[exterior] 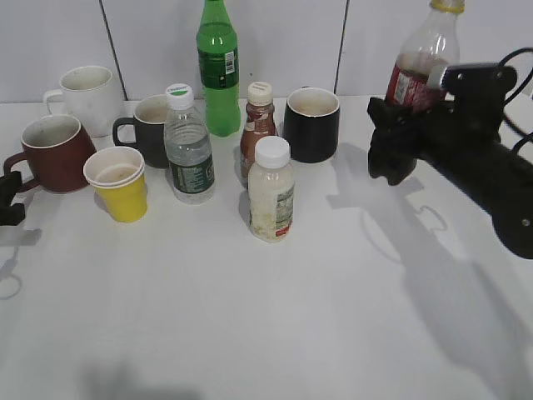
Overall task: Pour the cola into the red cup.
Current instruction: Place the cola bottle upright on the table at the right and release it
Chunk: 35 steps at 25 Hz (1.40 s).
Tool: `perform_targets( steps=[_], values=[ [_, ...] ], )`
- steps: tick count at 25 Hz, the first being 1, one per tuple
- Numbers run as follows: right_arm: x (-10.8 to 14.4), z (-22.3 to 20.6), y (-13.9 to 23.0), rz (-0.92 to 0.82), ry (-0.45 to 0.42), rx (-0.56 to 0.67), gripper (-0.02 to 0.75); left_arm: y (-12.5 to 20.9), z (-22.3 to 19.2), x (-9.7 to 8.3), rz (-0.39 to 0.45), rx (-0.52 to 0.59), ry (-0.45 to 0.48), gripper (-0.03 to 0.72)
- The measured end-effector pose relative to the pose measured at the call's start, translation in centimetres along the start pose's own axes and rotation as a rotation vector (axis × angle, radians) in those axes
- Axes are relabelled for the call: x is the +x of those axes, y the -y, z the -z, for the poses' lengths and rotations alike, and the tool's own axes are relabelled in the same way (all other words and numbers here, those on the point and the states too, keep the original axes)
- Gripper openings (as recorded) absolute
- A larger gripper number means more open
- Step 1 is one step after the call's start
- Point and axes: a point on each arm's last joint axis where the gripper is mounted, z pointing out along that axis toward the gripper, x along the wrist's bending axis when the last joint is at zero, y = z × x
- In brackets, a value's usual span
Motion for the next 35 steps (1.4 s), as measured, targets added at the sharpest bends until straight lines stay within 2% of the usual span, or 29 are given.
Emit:
perform_targets(
  steps=[14, 23, 30, 35],
  values=[
    [-0.7, -0.6, 4.5, 0.054, 0.037, 0.11, 0.48, -3.1, 3.3, -0.7, -0.031, -0.079, 0.009, 0.374],
    [-0.9, -0.1, 4.9, 0.019, 0.063, 0.099, 0.482, -4.1, 3.6, -0.9, -0.055, -0.119, 0.032, 0.374],
    [-1.0, 0.2, 4.6, -0.01, 0.083, 0.084, 0.629, -5.5, 4.1, -1.1, -0.079, -0.17, 0.041, 0.374],
    [-0.9, 0.3, 2.5, -0.005, 0.079, 0.019, 0.655, -7.2, 4.8, -1.0, -0.082, -0.234, 0.034, 0.374]
  ],
)
